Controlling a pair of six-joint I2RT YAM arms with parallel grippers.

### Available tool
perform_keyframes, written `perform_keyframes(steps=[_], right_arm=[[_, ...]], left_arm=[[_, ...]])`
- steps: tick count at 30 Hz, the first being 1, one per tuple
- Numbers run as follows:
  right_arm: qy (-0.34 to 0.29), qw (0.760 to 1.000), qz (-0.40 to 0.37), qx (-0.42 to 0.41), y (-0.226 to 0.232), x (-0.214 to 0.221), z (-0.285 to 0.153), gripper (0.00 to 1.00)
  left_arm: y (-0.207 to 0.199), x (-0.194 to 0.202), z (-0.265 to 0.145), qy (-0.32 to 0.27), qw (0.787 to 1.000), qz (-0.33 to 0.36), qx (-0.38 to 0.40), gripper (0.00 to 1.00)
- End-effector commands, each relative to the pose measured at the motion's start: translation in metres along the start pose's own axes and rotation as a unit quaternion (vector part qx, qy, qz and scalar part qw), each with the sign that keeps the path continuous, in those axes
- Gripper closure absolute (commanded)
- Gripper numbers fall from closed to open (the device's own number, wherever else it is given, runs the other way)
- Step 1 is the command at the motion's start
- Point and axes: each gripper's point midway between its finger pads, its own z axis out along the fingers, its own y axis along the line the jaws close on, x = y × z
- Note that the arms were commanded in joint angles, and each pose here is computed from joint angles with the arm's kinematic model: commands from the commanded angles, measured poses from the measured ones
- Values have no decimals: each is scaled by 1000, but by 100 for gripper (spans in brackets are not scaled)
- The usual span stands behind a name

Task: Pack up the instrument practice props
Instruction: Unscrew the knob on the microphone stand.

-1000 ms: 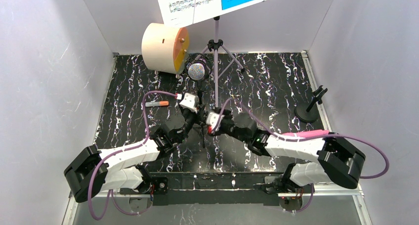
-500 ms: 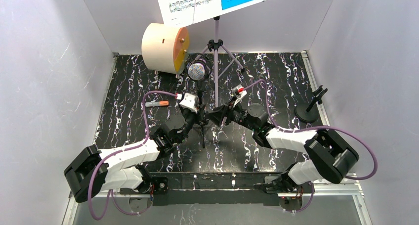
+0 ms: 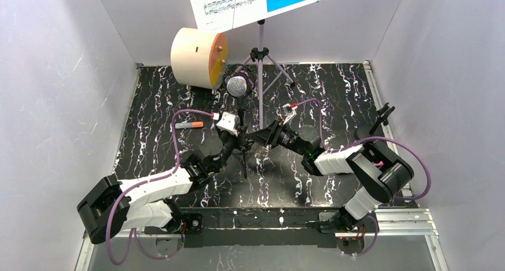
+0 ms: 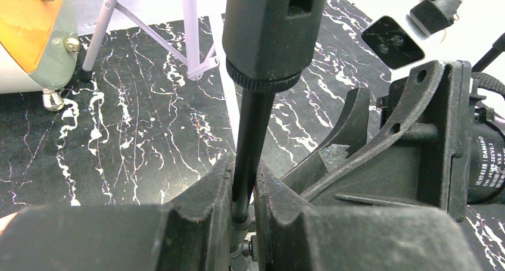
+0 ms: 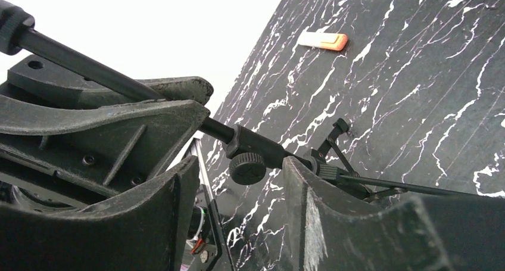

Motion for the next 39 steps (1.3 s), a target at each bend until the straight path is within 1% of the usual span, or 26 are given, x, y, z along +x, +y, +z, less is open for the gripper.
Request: perform_keyframes(steps=[1, 5, 13, 28, 31, 33, 36, 38, 39], right_arm=[[-18, 999, 15, -42, 14, -9, -2, 40], [-10, 999, 17, -49, 14, -6, -1, 44], [2, 999, 18, -46, 10, -1, 1, 48], [16, 999, -19, -40, 4, -1, 6, 66], [21, 998, -44, -30, -1, 0, 6, 74], [26, 996, -82, -23, -5, 0, 7, 80], [45, 988, -150, -15, -10, 0, 8, 85], [56, 976, -209, -19, -10, -1, 8, 89], [61, 967, -247, -22, -10, -2, 7, 91]], left_arm=[[9, 58, -13, 94, 995, 18, -10, 100], [8, 58, -13, 95, 995, 18, -10, 100], [9, 58, -13, 94, 995, 19, -11, 100], [8, 58, -13, 95, 995, 19, -9, 100], [8, 58, -13, 95, 995, 19, -9, 100], [8, 58, -13, 94, 995, 19, -9, 100], [8, 57, -13, 93, 995, 19, -8, 100], [8, 57, -13, 93, 995, 18, -8, 100], [8, 57, -13, 94, 995, 19, -7, 100]])
